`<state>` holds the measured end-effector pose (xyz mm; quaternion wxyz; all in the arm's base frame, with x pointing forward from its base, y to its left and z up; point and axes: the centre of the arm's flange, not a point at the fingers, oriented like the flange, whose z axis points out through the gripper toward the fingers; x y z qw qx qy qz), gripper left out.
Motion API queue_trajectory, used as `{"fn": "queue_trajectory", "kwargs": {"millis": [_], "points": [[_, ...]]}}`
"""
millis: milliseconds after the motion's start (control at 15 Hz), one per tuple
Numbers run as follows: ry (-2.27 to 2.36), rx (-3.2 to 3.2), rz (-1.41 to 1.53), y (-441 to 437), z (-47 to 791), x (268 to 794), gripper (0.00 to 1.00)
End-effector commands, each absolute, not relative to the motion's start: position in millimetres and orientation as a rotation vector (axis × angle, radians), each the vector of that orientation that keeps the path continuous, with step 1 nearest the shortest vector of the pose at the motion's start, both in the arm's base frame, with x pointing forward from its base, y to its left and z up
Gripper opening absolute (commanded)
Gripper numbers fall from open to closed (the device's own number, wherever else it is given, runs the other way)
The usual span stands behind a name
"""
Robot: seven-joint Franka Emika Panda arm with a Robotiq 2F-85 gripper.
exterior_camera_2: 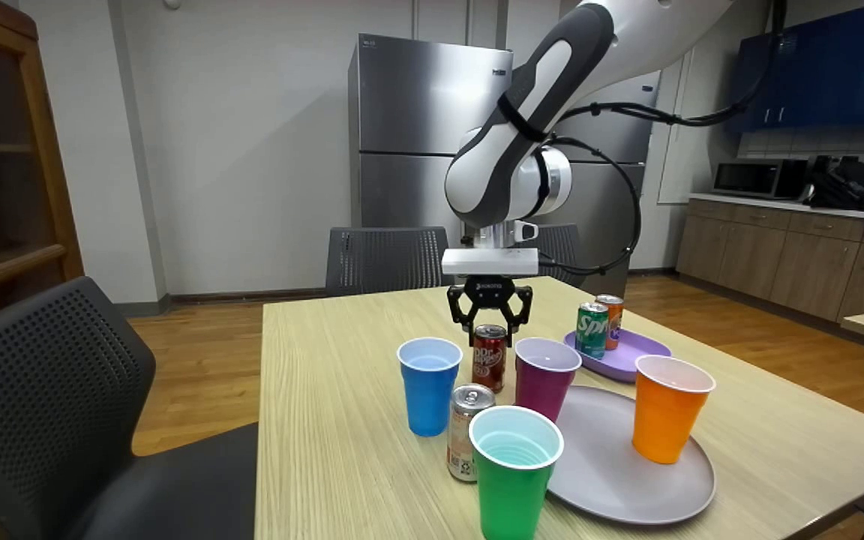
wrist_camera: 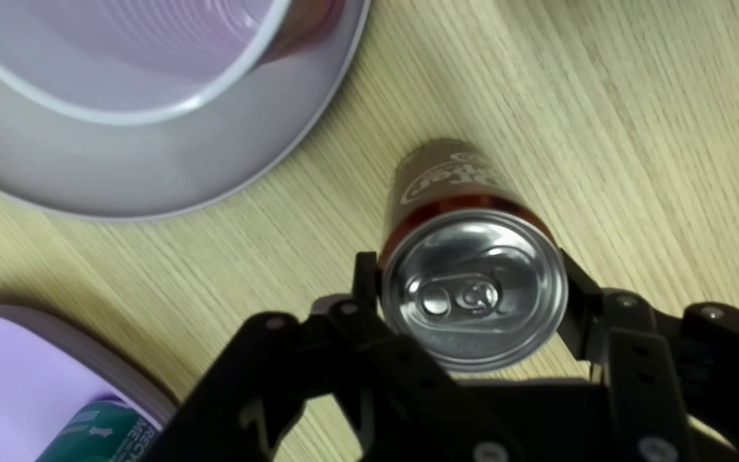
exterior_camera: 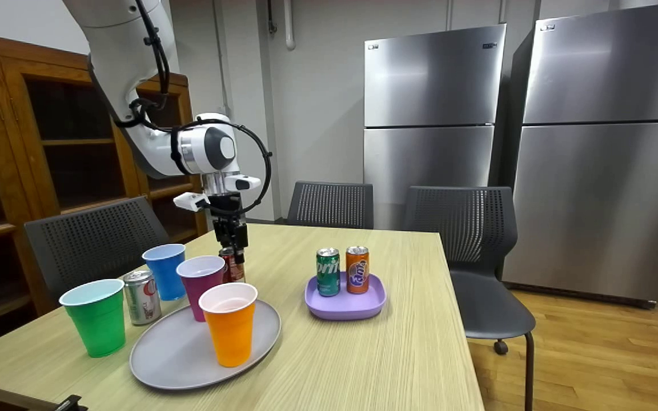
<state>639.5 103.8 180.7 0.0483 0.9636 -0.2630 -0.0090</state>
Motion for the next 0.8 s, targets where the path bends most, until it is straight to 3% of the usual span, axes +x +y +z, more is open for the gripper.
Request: {"fn": "queue_trajectory", "kwargs": {"millis": [0, 733], "points": [[-0.800, 2.946, -0.044, 105.4, 186.4, 636.9, 0.39], [-0.848, 2.985, 0.042, 88.1, 218.4, 652.1, 0.39]]}}
